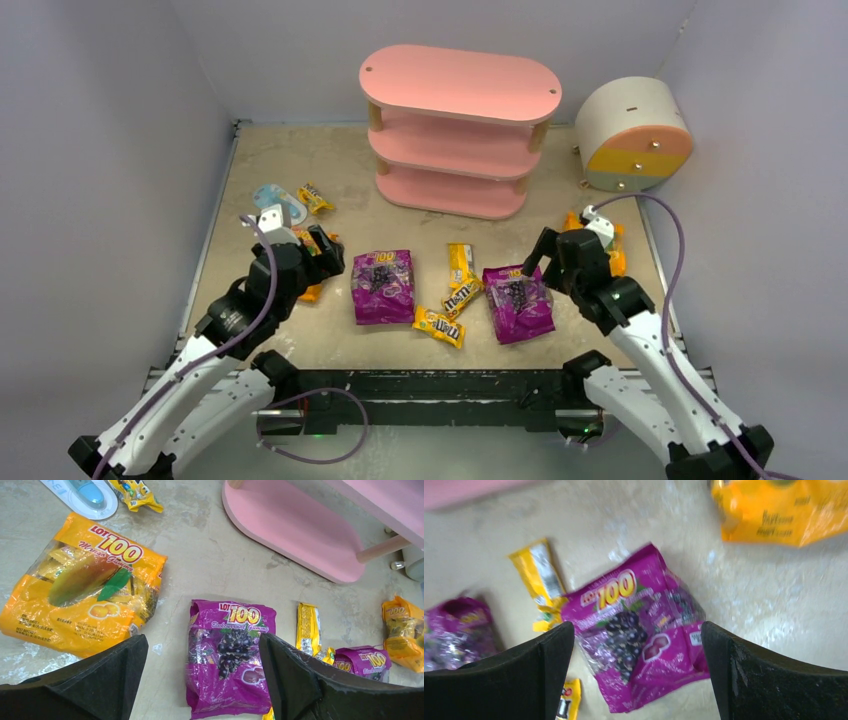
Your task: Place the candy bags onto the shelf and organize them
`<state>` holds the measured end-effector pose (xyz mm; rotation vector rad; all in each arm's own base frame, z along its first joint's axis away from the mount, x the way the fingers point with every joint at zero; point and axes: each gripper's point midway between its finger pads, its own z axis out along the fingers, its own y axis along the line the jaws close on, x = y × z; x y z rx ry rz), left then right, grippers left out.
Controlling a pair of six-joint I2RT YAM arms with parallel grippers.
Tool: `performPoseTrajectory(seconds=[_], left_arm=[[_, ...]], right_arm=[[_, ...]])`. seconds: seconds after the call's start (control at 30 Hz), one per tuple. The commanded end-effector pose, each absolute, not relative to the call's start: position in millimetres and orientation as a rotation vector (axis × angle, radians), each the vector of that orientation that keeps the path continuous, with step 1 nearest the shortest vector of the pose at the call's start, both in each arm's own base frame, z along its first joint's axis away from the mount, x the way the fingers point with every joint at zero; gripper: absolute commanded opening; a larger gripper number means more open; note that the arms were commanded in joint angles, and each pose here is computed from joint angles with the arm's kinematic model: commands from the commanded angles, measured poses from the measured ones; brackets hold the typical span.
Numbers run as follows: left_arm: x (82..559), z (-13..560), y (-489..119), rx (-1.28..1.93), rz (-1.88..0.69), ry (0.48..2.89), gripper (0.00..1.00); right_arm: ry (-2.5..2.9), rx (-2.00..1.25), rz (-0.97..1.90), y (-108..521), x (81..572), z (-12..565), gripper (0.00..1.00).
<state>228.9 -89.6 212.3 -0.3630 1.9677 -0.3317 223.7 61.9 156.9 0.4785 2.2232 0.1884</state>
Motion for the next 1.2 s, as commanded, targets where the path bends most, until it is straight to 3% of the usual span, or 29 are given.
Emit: performPoseTrajectory(seconds=[0.0,0.4,0.6,0.8,0.97,1.0,1.17], left_arm=[[234,225,-100,-0.351,-0.397,1.940,0.86],[235,214,-114,-0.300,-0.437,1.975,0.86],[238,209,-118,-0.293,-0.443,1.993,0.86],[241,207,-131,-0.257,-0.481,2.011,0.86],[243,204,-138,-0.236,-0.510,2.020,0.86],[243,205,-142,-0.224,-0.527,2.019,0.86],[244,202,-159,-0.158,-0.591,2.041,0.86]], right_arm=[[2.460,0.623,0.147,63,183,107,0.98],[2.560,0.821,0.143,72,171,44,0.97],[2.604,0.831,0.244,83,156,21,0.88],[2.485,0.782,0.414,93,166,29,0.51],[2.355,0.715,0.516,97,179,58,0.12],[2.333,0.691,0.542,100,181,65,0.00],[2.225,0.523,0.640,111,194,106,0.00]])
